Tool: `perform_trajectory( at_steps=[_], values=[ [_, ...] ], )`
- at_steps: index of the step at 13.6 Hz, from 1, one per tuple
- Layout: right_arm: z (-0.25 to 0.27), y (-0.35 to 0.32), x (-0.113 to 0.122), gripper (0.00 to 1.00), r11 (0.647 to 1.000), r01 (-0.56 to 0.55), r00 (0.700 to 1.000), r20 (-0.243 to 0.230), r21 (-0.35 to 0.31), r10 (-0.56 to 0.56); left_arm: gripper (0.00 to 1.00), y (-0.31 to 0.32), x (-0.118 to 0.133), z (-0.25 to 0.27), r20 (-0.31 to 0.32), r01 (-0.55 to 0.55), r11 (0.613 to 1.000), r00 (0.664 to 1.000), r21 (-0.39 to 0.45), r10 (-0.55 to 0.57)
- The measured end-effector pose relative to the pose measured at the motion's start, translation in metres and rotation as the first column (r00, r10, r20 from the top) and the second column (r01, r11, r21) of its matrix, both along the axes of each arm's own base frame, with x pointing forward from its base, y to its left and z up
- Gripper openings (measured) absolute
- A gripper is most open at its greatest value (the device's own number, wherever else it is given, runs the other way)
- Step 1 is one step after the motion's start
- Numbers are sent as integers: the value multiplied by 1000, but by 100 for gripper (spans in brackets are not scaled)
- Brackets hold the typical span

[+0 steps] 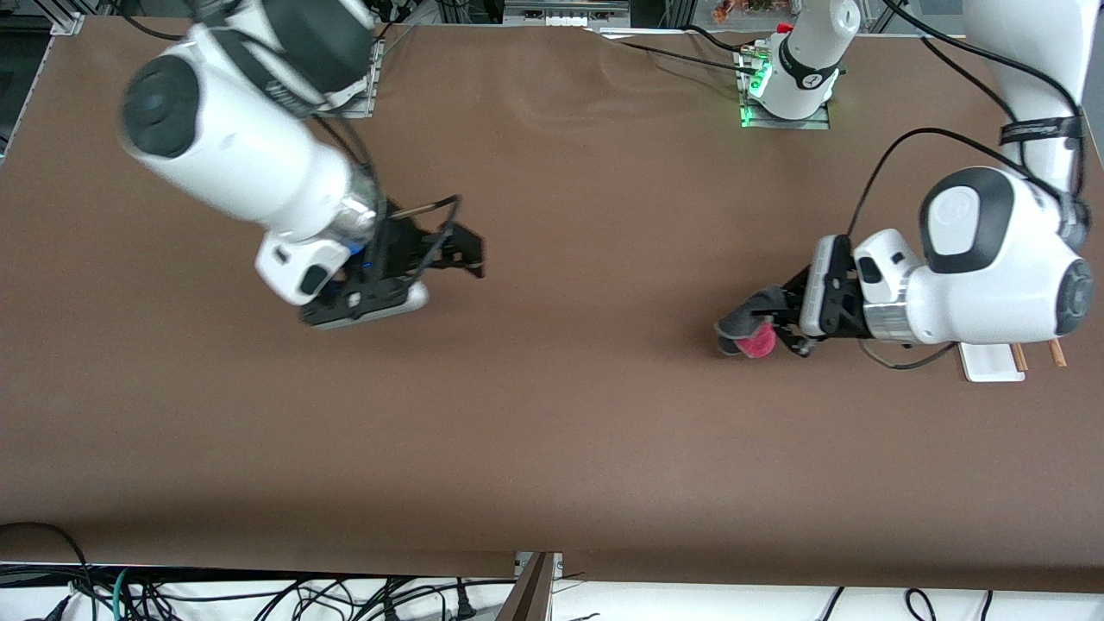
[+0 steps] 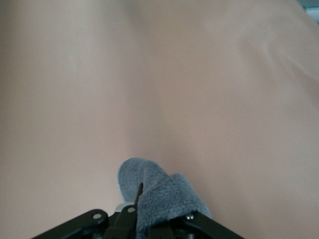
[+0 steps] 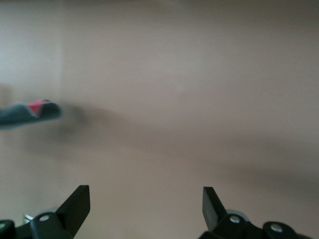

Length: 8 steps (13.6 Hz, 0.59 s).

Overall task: Pass towel and hang on rack
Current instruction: 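Open the right gripper while the left gripper carries the towel away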

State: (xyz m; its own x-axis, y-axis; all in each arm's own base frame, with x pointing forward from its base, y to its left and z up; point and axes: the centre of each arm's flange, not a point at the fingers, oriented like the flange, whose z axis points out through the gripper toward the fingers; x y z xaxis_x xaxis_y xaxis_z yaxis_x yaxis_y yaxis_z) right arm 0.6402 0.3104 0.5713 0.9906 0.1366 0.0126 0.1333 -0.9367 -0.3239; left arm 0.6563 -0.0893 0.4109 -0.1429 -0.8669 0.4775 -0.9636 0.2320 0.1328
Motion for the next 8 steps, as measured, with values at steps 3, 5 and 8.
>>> perform_trajectory(
  at_steps=[3,5,8],
  values=[
    [-3,-96,18,100,992,-97,995,-17,-83,96,2,85,0,2,-51,-69,990,996,121,75],
    [-8,-167,23,100,984,-128,992,-33,-126,125,2,146,0,17,-31,-123,969,991,215,132],
    [-5,-251,10,100,979,-93,995,-55,-184,85,2,236,-6,30,5,-239,912,968,333,251]
  ],
)
